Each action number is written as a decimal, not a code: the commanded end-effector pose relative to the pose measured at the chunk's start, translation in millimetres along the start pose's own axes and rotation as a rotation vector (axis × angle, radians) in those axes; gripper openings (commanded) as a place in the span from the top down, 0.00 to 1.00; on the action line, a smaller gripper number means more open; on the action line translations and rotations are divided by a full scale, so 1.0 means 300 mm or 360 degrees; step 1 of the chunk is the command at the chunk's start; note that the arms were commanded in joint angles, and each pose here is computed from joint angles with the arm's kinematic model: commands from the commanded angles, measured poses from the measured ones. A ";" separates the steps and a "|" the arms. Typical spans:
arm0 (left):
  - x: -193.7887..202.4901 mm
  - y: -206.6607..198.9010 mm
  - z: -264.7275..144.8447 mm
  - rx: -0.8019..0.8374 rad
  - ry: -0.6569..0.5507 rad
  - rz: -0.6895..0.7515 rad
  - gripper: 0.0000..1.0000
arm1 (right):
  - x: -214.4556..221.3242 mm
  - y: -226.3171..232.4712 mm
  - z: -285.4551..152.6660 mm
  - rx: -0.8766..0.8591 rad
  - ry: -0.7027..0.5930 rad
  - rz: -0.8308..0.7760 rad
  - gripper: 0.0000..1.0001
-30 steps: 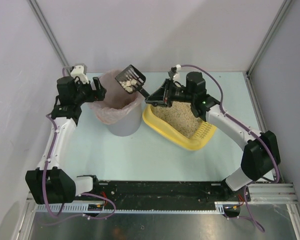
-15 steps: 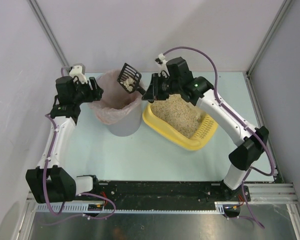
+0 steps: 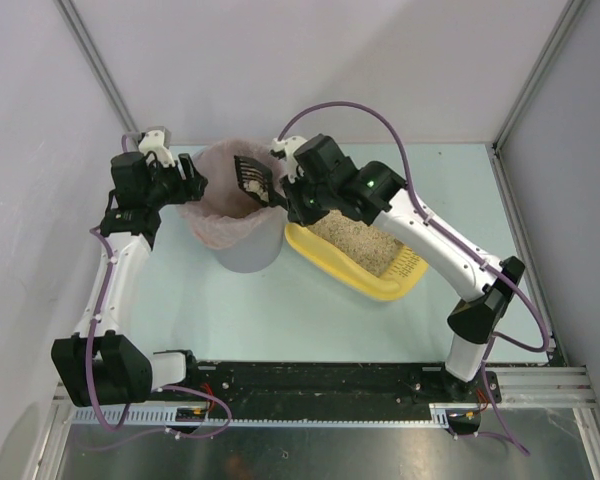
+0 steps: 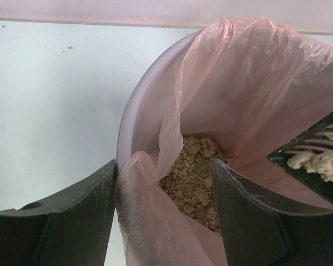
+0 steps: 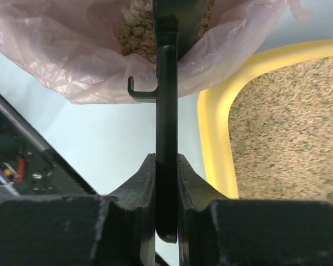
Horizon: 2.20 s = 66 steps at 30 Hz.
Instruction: Clean the litter box
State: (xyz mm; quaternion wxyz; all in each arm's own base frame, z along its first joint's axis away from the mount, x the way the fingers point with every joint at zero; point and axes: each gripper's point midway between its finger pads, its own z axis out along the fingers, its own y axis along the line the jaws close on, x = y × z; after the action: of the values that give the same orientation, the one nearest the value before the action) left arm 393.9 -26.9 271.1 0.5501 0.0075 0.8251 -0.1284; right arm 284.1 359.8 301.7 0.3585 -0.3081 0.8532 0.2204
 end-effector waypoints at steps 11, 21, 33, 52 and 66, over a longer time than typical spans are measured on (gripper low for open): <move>-0.071 -0.085 -0.016 0.0183 -0.0070 0.0009 0.34 | -0.173 0.005 -0.109 0.0461 -0.0377 -0.0636 1.00; -0.071 -0.087 -0.017 0.0188 -0.0069 0.0006 0.34 | -0.180 0.061 -0.113 0.0409 -0.0530 -0.0693 1.00; -0.069 -0.090 -0.016 0.0195 -0.0066 -0.0002 0.34 | 0.102 0.055 0.091 0.0288 -0.0066 -0.0593 1.00; -0.095 -0.084 -0.045 0.0154 -0.0116 0.0026 0.16 | -0.165 0.135 -0.189 -0.0392 -0.0646 -0.0067 1.00; -0.133 -0.089 -0.085 0.0138 -0.0210 0.0079 0.00 | -0.092 -0.013 -0.348 -0.0531 -0.0611 0.0321 1.00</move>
State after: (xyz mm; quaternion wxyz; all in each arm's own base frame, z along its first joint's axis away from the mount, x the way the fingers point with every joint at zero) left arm 387.6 -33.7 282.6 0.5580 0.0160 0.8173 -0.1428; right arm 269.5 325.6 354.4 0.4213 -0.2442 0.7690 0.4142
